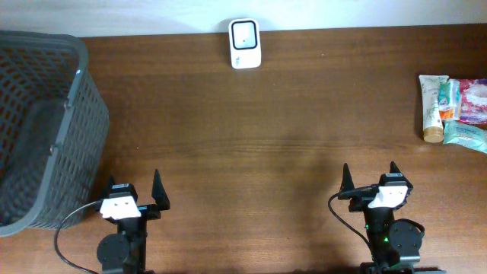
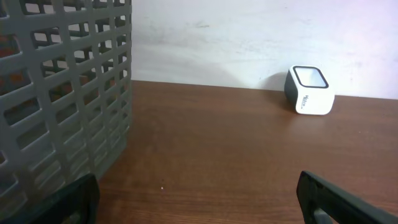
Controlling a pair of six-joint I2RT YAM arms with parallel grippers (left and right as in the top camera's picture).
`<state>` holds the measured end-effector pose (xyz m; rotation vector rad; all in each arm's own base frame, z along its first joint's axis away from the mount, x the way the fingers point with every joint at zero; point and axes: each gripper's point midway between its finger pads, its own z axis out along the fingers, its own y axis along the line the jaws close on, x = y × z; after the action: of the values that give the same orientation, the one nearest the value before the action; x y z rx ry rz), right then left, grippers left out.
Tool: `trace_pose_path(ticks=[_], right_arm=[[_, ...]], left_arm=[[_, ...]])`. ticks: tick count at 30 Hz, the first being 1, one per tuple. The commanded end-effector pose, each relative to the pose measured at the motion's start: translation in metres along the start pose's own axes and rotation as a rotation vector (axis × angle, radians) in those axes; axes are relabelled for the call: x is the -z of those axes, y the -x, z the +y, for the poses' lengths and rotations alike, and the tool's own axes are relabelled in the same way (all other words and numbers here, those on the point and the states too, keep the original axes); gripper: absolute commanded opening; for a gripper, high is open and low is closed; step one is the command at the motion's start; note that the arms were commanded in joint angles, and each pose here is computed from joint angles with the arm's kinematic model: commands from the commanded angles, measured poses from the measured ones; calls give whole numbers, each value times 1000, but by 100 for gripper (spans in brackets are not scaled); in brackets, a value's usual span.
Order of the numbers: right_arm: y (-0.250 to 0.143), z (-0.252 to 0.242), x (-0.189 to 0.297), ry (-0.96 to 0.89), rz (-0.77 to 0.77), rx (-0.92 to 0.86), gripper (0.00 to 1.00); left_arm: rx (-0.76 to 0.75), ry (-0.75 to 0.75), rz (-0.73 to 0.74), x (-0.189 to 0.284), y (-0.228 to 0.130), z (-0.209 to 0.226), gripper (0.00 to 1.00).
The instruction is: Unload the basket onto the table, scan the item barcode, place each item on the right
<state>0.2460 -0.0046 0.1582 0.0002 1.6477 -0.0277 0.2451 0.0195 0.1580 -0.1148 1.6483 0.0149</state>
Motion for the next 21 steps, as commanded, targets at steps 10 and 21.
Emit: trace_pose_path(ticks=[10,21], right_arm=[[-3,-3,0,-16,3,-8,99],[-3,-3,0,-16,3,-8,99]], left_arm=[[-54,-6,1,0,-3,-1,99],[-57,-6,-1,0,-2,-1,99]])
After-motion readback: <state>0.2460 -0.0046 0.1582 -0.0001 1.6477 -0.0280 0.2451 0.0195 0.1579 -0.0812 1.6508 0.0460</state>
